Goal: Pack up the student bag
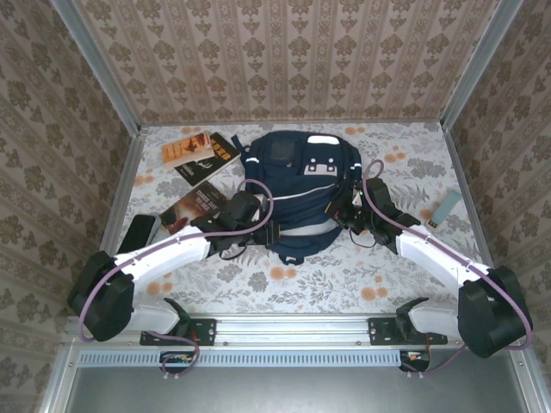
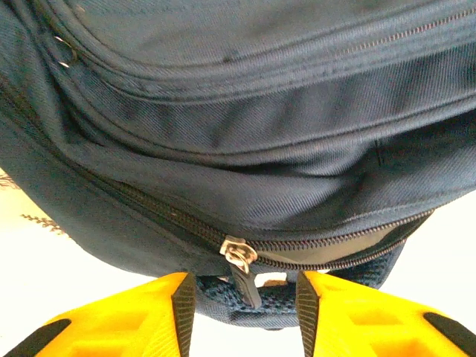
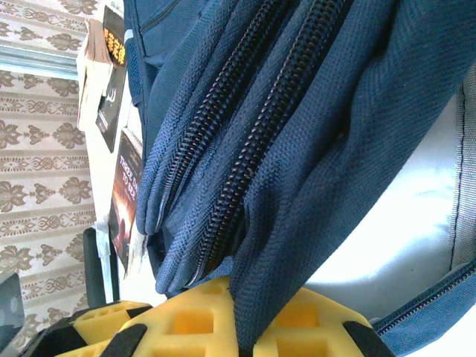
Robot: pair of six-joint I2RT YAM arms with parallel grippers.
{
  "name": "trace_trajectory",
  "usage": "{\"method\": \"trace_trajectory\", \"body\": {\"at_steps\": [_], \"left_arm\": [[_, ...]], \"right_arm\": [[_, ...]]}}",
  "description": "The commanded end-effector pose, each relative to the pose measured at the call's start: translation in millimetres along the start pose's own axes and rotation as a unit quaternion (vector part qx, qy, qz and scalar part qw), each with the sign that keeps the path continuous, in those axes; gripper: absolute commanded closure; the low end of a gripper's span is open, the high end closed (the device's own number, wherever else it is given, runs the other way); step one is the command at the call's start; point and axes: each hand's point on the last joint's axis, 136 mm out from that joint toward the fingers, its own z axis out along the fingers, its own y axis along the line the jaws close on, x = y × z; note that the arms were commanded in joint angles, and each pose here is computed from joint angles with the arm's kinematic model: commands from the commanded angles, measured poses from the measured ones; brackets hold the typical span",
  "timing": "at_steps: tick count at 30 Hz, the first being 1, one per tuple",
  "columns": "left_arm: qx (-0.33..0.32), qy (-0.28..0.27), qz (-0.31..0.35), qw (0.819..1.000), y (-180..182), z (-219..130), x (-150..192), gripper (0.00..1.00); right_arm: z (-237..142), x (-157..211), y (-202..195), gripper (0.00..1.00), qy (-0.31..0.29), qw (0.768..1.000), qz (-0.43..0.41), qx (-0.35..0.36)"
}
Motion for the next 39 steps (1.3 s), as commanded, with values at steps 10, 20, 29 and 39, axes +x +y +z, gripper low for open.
{"method": "trace_trajectory", "body": {"at_steps": [10, 20, 29, 39], "left_arm": [[-0.002, 0.011, 0.008, 1.0, -8, 13, 16, 0.55], [-0.05, -0.001, 0.008, 0.999, 4, 21, 2, 0.68], [-0.08, -0.01, 0.021, 0.997, 14, 13, -4, 0.91], [-0.13, -0.005, 0.061, 0.99, 36, -8, -1, 1.0]], "right_arm": [[4, -5, 6, 0.99, -0.003, 1.0, -0.008, -0.012], [2, -5, 5, 0.99, -0.004, 1.0, -0.008, -0.011], [-2, -7, 0, 0.99, -0.013, 1.0, -0.013, 0.005], [-23, -25, -48, 1.0, -0.056, 0.992, -0.025, 0.113]]}}
